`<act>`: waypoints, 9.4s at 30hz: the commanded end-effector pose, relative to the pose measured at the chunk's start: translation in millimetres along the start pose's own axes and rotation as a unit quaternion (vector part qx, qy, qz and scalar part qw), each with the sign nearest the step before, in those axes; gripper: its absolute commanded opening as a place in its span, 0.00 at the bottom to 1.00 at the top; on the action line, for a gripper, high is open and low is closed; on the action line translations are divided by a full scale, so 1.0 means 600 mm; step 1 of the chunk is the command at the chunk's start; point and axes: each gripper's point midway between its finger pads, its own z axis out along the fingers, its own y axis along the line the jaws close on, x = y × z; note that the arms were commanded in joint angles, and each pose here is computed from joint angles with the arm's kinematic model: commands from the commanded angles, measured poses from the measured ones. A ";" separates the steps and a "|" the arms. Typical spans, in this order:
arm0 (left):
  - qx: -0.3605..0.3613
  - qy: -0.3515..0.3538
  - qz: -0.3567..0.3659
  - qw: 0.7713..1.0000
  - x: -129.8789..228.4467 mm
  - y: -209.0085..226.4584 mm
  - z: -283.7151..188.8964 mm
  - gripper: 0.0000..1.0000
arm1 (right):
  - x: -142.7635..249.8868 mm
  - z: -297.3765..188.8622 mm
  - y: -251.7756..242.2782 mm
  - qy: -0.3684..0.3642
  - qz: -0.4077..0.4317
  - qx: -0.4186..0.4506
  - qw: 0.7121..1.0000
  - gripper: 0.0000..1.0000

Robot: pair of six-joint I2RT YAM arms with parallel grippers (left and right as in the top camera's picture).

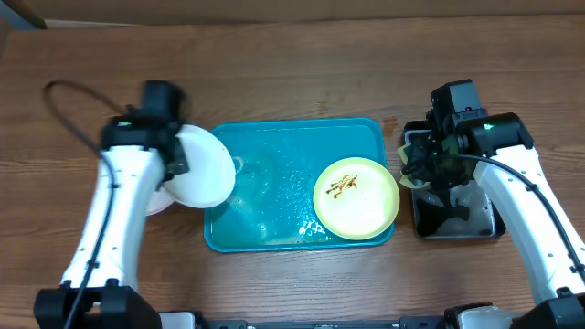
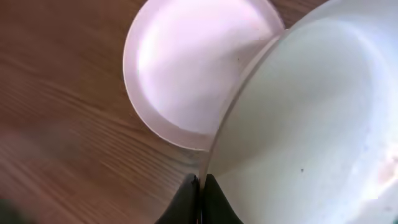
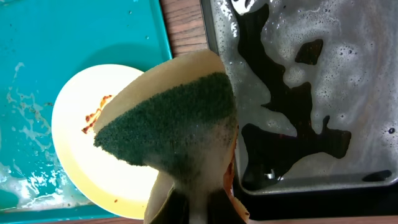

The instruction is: Clean dirty plates on tray and stack at the side

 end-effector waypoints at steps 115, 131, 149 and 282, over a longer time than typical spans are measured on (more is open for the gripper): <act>0.144 0.153 0.132 0.969 0.308 -0.403 0.039 0.04 | 0.006 -0.012 -0.127 0.025 0.108 0.053 0.992 0.04; 0.178 0.097 0.104 0.974 0.081 -0.323 0.040 0.04 | 0.007 -0.012 -0.127 0.026 0.108 0.053 0.992 0.04; 0.115 0.331 -0.042 0.936 0.277 -0.322 -0.020 0.88 | 0.007 -0.012 -0.127 0.026 0.108 0.053 0.992 0.04; 0.139 0.210 0.115 0.961 0.239 -0.296 0.097 0.04 | 0.028 0.275 -0.165 0.155 0.144 0.089 0.973 0.04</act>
